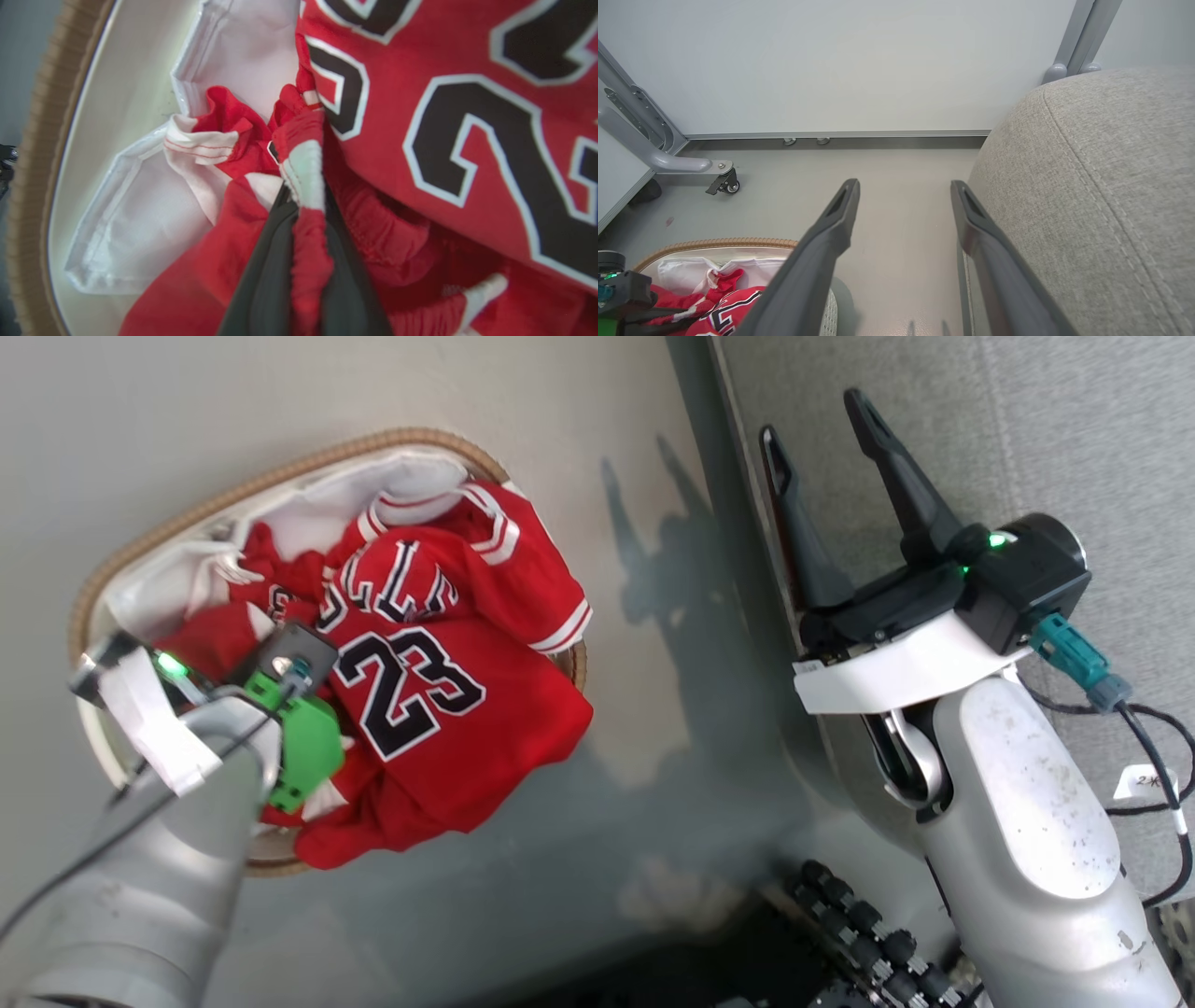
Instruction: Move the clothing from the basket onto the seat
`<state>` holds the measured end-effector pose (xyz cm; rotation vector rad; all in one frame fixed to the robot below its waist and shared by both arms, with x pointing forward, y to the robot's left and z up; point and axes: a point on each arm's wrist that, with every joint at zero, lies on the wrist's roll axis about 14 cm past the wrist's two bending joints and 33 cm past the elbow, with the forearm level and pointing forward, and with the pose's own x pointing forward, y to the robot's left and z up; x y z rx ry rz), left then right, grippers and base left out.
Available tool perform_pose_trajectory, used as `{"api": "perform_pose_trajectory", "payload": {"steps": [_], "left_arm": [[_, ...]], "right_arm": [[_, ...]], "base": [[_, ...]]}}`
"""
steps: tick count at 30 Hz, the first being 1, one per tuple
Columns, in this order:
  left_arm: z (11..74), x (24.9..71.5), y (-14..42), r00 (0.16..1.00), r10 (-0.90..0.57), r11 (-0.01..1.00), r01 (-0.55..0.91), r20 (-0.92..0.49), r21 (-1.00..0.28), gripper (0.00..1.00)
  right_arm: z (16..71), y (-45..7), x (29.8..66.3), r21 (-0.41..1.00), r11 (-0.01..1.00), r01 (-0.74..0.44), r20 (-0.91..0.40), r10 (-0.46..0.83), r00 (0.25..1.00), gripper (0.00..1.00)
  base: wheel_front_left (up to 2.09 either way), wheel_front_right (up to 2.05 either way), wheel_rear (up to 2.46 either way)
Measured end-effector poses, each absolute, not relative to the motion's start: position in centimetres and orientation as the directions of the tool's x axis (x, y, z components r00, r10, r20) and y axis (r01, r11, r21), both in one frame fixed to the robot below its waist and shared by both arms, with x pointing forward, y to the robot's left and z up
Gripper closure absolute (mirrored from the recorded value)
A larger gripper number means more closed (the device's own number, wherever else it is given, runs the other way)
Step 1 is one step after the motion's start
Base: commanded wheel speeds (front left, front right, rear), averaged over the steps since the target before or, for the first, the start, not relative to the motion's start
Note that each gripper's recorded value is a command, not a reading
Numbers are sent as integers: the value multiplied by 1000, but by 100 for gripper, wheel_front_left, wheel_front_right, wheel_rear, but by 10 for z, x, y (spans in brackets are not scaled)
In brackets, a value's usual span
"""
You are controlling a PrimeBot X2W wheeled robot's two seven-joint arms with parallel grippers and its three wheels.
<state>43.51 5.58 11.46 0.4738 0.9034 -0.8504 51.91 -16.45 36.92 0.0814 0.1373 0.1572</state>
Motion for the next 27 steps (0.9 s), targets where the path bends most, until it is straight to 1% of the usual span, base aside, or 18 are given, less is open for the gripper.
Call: {"api": "perform_pose_trajectory", "payload": {"steps": [9,16,20,24,27], "left_arm": [[173,423,41,452,-462,696,718,-763,4,100],[232,428,44,600,-452,785,619,-660,25,100],[269,433,47,684,-443,823,566,-579,39,100],[312,439,52,770,-427,862,505,-473,43,100],[345,440,54,820,-419,881,471,-389,44,100]], "right_arm": [[405,-167,499,65,988,-138,-94,144,985,0],[433,-166,478,63,990,-130,-63,134,989,0],[446,-163,462,71,989,-131,-49,134,990,0],[458,-159,448,81,987,-136,-32,139,990,0],[466,-157,436,88,986,-140,-19,142,990,0]], "base": [[0,0,0],[0,0,0],[0,0,0],[0,0,0],[0,0,0]]}}
